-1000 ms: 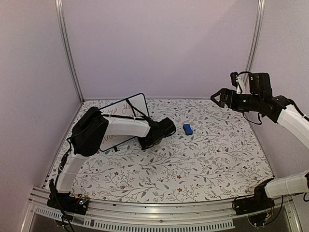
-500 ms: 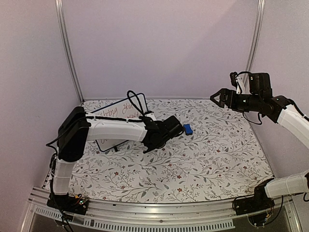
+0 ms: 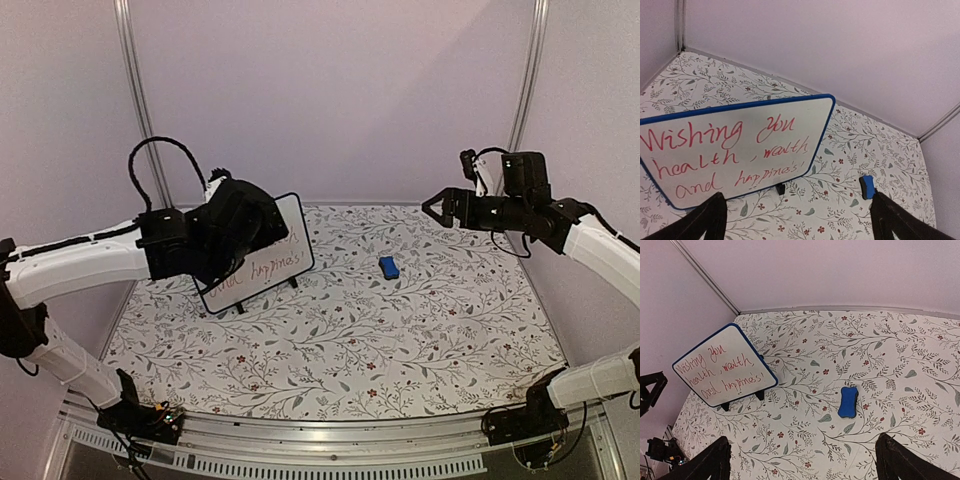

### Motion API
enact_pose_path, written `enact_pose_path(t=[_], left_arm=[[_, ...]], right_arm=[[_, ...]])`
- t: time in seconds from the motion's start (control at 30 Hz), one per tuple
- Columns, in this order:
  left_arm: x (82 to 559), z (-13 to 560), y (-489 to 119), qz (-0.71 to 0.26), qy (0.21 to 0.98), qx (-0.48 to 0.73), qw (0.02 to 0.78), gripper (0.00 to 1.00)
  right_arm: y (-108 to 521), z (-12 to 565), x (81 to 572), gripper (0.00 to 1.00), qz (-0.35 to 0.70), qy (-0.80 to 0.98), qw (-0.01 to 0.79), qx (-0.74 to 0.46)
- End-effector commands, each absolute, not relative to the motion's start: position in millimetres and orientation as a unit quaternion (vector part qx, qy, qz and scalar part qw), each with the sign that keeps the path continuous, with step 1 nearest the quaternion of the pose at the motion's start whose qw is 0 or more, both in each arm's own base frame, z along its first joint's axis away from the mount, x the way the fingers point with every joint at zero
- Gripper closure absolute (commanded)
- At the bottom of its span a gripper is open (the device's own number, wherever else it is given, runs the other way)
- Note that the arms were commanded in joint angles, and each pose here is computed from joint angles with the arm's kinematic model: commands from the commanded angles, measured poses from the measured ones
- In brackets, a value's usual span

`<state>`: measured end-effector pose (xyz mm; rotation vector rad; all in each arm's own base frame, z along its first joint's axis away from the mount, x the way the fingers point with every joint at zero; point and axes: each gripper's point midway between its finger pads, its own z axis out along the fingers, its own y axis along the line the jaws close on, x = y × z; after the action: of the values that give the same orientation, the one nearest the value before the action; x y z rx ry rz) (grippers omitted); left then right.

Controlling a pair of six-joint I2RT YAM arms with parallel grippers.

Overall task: Erase the whiteboard
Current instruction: Move the whiteboard to the center of the board.

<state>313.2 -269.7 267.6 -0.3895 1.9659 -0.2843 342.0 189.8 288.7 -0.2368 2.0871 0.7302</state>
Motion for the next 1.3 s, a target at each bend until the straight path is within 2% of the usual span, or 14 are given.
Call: enact_pose_path(t=[0.0, 0.17, 0.33, 0.6, 0.77, 0.87, 1.17, 1.27], left_arm=[[303.3, 287.1, -206.1, -0.105, 0.822, -0.157, 0.537, 0.00], [277.8, 329.6, -140.0, -0.140, 0.793, -0.163, 0.569, 0.00], [265.0, 343.8, -100.3, -0.119, 0.786, -0.160, 0.585, 0.00], [285.5, 315.3, -60.9, -0.094, 0.810, -0.170, 0.553, 0.00], [308.0, 279.9, -37.3, -0.110, 0.833, -0.182, 0.511, 0.00], [315.3, 272.0, -24.9, -0.127, 0.830, -0.185, 0.511, 0.00], [322.6, 244.0, -3.9, -0.147, 0.839, -0.203, 0.484, 0.00], [319.6, 240.5, -0.8, -0.143, 0.837, -0.212, 0.483, 0.00]], right_arm=[[223.8, 276.4, 348.3, 0.01, 0.280, 0.833, 0.454, -0.147], [279.7, 257.4, 351.3, 0.01, 0.268, 0.811, 0.475, -0.212], [339.2, 222.4, 363.1, 0.01, 0.231, 0.805, 0.480, -0.261], [414.9, 158.9, 389.1, 0.01, 0.198, 0.803, 0.485, -0.284], [448.7, 124.7, 393.5, 0.01, 0.189, 0.801, 0.486, -0.295], [462.2, 111.4, 397.7, 0.01, 0.188, 0.798, 0.490, -0.297], [484.2, 69.4, 410.1, 0.08, 0.199, 0.808, 0.477, -0.282], [487.9, 58.6, 409.6, 0.14, 0.198, 0.809, 0.472, -0.289]])
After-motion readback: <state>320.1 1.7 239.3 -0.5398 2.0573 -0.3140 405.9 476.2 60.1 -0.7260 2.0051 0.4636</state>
